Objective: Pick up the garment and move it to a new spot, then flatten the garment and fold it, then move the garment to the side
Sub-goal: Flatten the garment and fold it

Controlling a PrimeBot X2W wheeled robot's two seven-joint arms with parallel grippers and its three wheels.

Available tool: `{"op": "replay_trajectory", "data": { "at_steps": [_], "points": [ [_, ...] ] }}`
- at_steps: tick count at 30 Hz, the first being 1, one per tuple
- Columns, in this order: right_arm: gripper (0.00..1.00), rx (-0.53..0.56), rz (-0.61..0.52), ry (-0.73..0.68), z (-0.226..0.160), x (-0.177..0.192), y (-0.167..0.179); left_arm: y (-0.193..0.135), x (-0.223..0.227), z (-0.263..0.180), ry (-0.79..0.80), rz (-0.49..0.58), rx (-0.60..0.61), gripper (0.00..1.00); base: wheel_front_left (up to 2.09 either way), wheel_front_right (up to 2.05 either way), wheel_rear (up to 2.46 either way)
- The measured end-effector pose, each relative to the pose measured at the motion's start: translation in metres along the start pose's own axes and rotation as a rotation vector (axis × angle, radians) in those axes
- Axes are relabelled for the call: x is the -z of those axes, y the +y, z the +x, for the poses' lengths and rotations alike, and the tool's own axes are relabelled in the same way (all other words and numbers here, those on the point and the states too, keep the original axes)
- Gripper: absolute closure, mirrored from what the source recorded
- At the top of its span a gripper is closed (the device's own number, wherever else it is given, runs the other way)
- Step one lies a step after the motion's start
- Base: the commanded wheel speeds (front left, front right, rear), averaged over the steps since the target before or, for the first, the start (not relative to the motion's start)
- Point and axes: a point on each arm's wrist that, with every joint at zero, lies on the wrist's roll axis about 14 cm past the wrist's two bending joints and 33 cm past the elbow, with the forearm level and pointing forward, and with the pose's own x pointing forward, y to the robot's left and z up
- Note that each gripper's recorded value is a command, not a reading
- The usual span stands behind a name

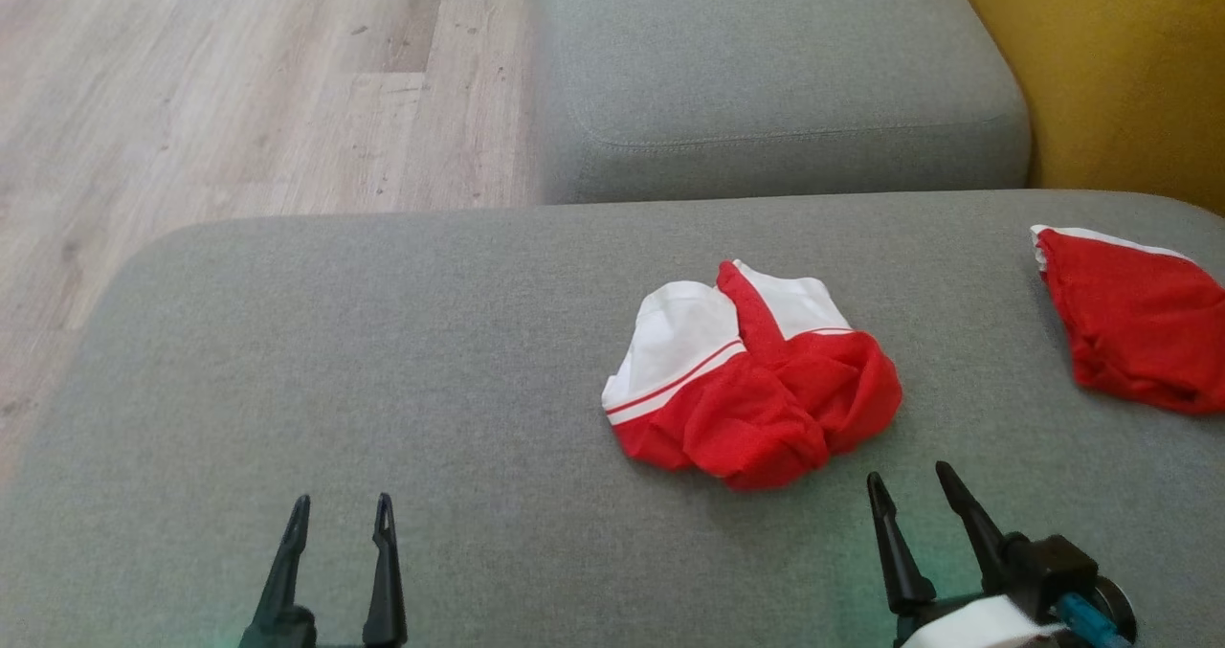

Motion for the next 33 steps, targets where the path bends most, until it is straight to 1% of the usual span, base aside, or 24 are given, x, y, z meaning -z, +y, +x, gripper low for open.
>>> {"op": "replay_trajectory", "data": {
  "at_steps": [15,21,24,27,33],
  "points": [
    [0.0,0.008,0.015,0.007,-0.004,0.003,0.0,-0.004,0.013,0.003,0.045,0.003,0.02,0.0,0.0,0.0,0.0],
    [0.0,0.01,0.019,0.012,-0.005,0.005,0.0,-0.016,0.023,0.006,0.078,0.003,0.061,0.0,0.0,0.0,0.0],
    [0.0,0.012,0.021,0.014,-0.006,0.006,0.001,-0.031,0.029,0.011,0.1,0.003,0.116,0.0,0.0,0.0,0.0],
    [0.0,0.011,0.024,0.019,-0.007,0.008,0.002,-0.053,0.034,0.021,0.119,0.007,0.194,0.0,0.0,0.0,0.0],
    [0.0,0.06,0.03,0.02,-0.007,0.007,-0.012,-0.105,0.03,0.055,0.113,-0.008,0.352,0.0,0.0,0.0,0.0]
  ]
}}
